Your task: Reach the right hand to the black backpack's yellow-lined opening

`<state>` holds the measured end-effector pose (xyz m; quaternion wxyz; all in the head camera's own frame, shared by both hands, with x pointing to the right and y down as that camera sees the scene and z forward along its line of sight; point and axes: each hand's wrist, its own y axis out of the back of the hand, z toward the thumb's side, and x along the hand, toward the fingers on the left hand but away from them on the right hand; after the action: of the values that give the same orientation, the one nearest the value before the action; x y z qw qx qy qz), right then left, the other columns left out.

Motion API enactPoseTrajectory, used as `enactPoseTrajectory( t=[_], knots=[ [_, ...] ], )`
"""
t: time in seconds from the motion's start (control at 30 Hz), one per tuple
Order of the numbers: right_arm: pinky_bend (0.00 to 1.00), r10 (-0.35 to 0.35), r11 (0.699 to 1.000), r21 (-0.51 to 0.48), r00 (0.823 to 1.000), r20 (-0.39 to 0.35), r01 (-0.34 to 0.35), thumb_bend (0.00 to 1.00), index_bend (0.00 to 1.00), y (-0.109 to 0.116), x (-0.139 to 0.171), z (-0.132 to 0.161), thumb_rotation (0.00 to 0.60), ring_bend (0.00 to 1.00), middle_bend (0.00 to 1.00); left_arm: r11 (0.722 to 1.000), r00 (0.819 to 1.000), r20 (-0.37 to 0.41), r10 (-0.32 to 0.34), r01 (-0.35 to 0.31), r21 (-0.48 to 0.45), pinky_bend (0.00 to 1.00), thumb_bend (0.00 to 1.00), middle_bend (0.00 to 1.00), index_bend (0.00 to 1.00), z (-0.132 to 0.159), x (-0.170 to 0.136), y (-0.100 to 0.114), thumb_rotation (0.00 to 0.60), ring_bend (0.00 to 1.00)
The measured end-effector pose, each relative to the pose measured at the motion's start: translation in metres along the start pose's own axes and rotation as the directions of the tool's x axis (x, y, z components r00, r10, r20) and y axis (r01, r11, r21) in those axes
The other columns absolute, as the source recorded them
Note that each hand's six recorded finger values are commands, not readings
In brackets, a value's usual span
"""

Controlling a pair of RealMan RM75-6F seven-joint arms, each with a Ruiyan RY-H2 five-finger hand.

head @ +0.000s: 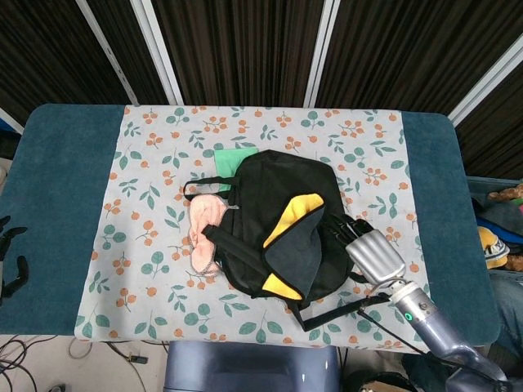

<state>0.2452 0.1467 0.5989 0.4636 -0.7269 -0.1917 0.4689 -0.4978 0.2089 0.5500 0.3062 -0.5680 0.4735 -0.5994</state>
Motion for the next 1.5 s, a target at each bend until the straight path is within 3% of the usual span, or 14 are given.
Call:
enactPoseTrajectory(
  t=[0.37, 0.87, 1.13, 1.3, 1.5],
  knots=[
    [0.22, 0.073, 0.995, 0.077, 0.996, -0.049, -0.07, 0.17, 0.0, -0.008, -0.045, 0.034, 0.6, 0.09, 0.05, 1.0, 1.0, -0.009, -0.001, 0.001, -0.012, 0.05, 0.59, 0.06, 0.21, -0.001, 0.001, 0.001, 0.6, 0.12],
    [0.22, 0.146, 0.979, 0.156, 0.987, -0.066, -0.134, 0.17, 0.01, -0.026, -0.067, 0.054, 0.6, 0.11, 0.1, 1.0, 1.0, -0.015, -0.006, 0.005, -0.019, 0.05, 0.59, 0.06, 0.22, -0.001, 0.003, 0.001, 0.6, 0.12],
    [0.22, 0.171, 0.966, 0.208, 0.984, -0.057, -0.156, 0.18, 0.23, -0.033, -0.077, 0.056, 0.6, 0.21, 0.23, 0.999, 0.999, -0.036, 0.001, -0.002, -0.034, 0.08, 0.59, 0.06, 0.22, -0.005, 0.006, 0.004, 0.6, 0.12],
    [0.22, 0.192, 0.956, 0.236, 0.98, -0.051, -0.175, 0.2, 0.32, -0.038, -0.077, 0.056, 0.6, 0.28, 0.3, 1.0, 0.999, -0.032, -0.001, 0.001, -0.025, 0.08, 0.59, 0.06, 0.22, -0.002, 0.007, 0.004, 0.6, 0.12],
    [0.22, 0.195, 0.955, 0.239, 0.979, -0.061, -0.175, 0.28, 0.45, -0.037, -0.075, 0.059, 0.6, 0.37, 0.41, 1.0, 1.0, -0.031, 0.0, -0.001, -0.026, 0.08, 0.59, 0.06, 0.22, -0.002, 0.006, 0.003, 0.6, 0.12]
  ],
)
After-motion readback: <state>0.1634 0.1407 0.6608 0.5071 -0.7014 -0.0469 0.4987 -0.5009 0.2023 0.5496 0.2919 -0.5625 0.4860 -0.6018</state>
